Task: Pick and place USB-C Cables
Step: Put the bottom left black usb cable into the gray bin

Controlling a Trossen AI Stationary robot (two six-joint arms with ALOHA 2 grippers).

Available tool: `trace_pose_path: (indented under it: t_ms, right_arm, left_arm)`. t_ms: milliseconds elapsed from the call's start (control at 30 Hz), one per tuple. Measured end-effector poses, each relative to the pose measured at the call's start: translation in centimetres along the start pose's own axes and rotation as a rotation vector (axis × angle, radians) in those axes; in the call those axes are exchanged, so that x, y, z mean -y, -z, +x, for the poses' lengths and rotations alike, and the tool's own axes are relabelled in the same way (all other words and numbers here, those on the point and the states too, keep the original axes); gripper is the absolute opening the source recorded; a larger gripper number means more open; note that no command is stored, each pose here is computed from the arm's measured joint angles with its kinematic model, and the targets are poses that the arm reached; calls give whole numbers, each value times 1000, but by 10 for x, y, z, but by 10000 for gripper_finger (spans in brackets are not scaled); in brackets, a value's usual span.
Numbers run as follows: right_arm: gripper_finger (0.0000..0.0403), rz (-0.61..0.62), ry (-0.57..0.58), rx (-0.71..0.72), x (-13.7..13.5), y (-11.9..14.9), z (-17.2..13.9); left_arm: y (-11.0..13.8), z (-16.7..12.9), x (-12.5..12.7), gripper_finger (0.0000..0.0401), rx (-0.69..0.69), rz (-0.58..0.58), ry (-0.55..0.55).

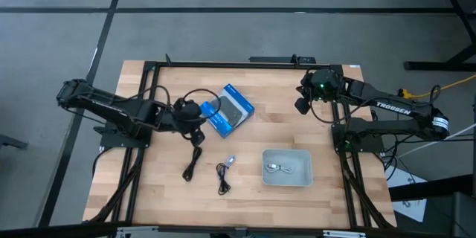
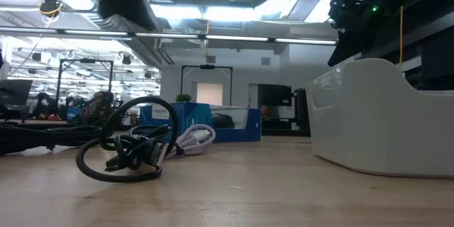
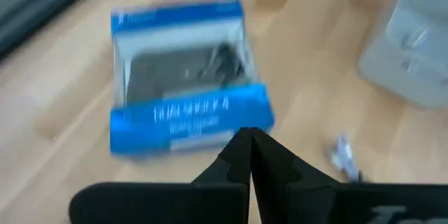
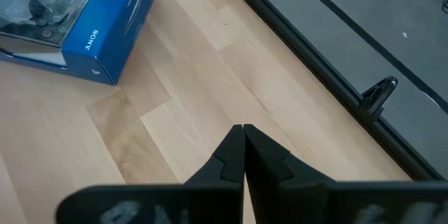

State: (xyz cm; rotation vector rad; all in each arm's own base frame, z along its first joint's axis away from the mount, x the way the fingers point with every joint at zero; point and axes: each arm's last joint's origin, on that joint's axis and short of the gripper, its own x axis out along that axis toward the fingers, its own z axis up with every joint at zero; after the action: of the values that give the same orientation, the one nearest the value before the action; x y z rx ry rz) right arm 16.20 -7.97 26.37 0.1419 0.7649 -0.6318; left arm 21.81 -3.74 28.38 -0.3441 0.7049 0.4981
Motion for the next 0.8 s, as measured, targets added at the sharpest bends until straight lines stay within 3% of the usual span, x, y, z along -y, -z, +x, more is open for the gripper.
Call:
trace_pose_path:
  t_ms: [200,567,667,800]
  right_arm:
    - [7,0,0,0,0,0,0]
    - [7,-5,2,-25,-1,9,7]
    - [7,-9,4,-48,-2,17,12]
    - [7,-3,3,-47,-2,20,15]
  left_arm:
    - [19,2,-8,0,-271,-119,-32]
    - [33,12,-13,0,-377,-201,-230]
    - [37,20,-12,0,-420,-169,-285]
    - [42,31,-9,0,-475,9,-291]
